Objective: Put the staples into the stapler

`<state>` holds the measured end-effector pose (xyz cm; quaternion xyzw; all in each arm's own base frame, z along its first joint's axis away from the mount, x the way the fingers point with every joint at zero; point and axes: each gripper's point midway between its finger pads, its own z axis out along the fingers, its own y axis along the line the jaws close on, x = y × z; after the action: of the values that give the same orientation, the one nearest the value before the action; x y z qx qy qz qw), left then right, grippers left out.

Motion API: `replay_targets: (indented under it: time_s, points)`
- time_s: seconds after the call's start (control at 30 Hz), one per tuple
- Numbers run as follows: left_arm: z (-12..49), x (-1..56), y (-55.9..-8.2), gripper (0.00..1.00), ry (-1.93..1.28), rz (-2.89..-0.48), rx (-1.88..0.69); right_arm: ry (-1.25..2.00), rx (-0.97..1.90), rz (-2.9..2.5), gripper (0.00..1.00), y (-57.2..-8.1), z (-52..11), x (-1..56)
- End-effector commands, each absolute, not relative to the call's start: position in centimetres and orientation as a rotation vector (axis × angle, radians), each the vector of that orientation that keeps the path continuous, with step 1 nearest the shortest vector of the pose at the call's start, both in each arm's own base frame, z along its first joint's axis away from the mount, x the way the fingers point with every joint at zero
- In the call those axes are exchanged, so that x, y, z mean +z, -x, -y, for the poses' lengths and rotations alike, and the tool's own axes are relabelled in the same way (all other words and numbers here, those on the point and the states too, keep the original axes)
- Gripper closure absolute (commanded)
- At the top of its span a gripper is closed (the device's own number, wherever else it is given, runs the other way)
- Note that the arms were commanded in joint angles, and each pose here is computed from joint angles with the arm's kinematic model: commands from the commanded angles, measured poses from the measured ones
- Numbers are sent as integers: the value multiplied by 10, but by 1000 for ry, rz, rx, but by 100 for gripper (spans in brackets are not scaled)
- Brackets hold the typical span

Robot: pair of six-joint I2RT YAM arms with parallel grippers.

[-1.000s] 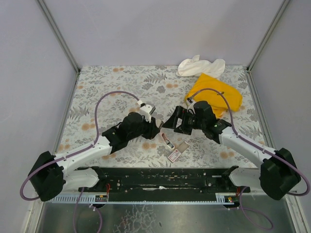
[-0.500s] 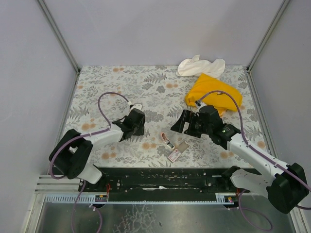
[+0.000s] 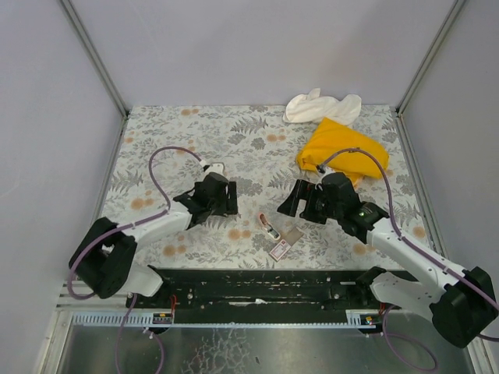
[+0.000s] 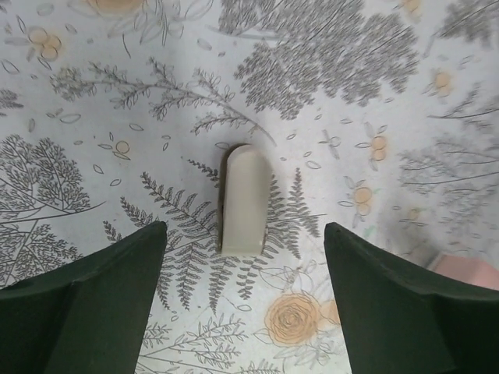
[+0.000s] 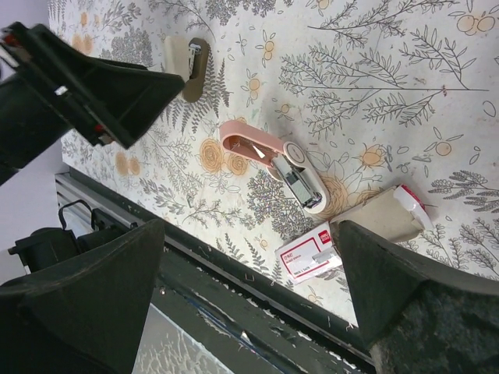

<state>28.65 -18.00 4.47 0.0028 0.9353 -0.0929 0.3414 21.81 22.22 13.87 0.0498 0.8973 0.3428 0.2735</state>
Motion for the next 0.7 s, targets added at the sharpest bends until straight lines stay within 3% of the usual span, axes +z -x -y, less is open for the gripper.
replay_targets:
  time_s: [0.0, 0.2, 0.33, 0.67]
  points:
    - [193, 89, -289, 18, -44, -2313, -365, -121, 886, -2360, 1, -221, -214, 149]
    - [267, 126, -258, 17, -308, -2219, -806, -116, 877, -2328, 1, -214, -205, 151]
    - [292, 114, -259, 18, -409, -2255, -857, -93, 926, -2343, 2, -205, -209, 143]
    - [313, 96, -261, 35, -487, -2308, -916, -73, 1085, -2433, 35, -205, -243, 109]
